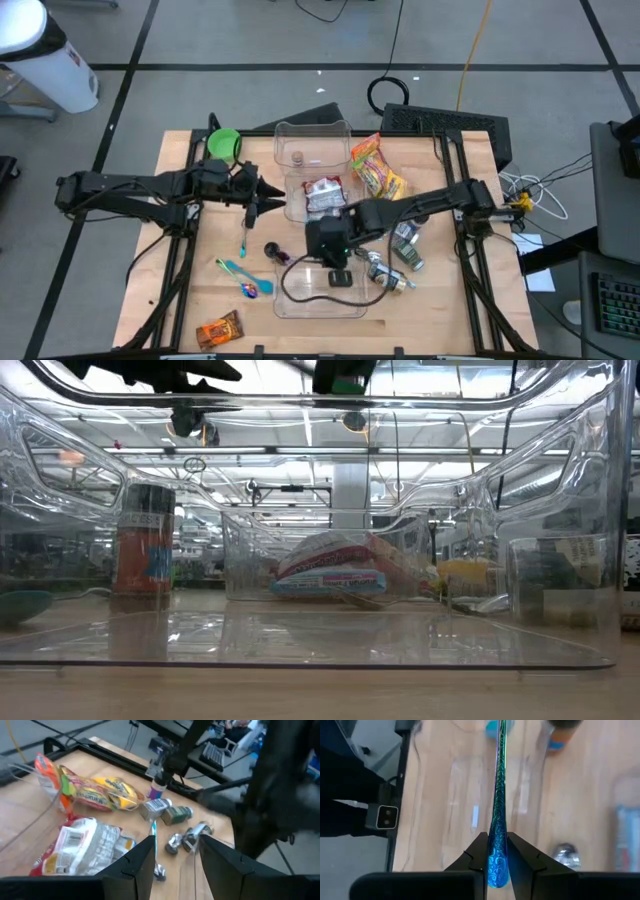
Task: Pick & Place Food Item
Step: Put the middle purple spoon into the bottom transparent bin
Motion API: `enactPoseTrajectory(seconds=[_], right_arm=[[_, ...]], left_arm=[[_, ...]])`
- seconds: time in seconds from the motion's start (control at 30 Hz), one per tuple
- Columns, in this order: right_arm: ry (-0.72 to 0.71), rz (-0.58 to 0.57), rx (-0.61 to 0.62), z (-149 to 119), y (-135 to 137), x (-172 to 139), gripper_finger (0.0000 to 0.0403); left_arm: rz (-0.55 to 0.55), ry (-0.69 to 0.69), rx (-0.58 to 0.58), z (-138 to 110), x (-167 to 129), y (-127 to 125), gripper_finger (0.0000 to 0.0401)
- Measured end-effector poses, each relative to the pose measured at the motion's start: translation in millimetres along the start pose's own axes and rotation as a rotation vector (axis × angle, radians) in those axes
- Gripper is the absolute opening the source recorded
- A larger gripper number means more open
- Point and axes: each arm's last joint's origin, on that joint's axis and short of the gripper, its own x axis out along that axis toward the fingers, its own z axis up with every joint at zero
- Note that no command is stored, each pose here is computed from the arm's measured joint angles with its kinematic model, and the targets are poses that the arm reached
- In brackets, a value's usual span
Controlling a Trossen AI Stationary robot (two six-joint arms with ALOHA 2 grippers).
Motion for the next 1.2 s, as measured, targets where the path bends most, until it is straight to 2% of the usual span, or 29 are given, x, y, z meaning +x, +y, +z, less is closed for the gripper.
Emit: enactPoseTrajectory(seconds=[0.27, 0.53, 0.73, 0.93, 1.2], right_arm=[[0.13, -0.021, 0.13, -4, -8, 55, 0.0032], [0.272, -0.013, 0.154, -18, -1, 75, 0.0032], [0.272, -0.036, 0.124, -21, -1, 78, 0.0032], [0.299, -0.053, 0.179, -34, -18, 97, 0.0032], [0.275, -0.047, 0.194, -42, -20, 113, 0.0032]], left_arm=[[0.008, -0.071, -0.007, 7, -1, 2, 0.0159], [-0.039, -0.043, -0.034, 7, -1, 3, 0.0159], [-0.04, -0.042, -0.034, 7, -1, 3, 0.0159], [-0.04, -0.039, -0.052, 7, -1, 3, 0.0159], [-0.039, -0.035, -0.055, 6, -1, 3, 0.0159]])
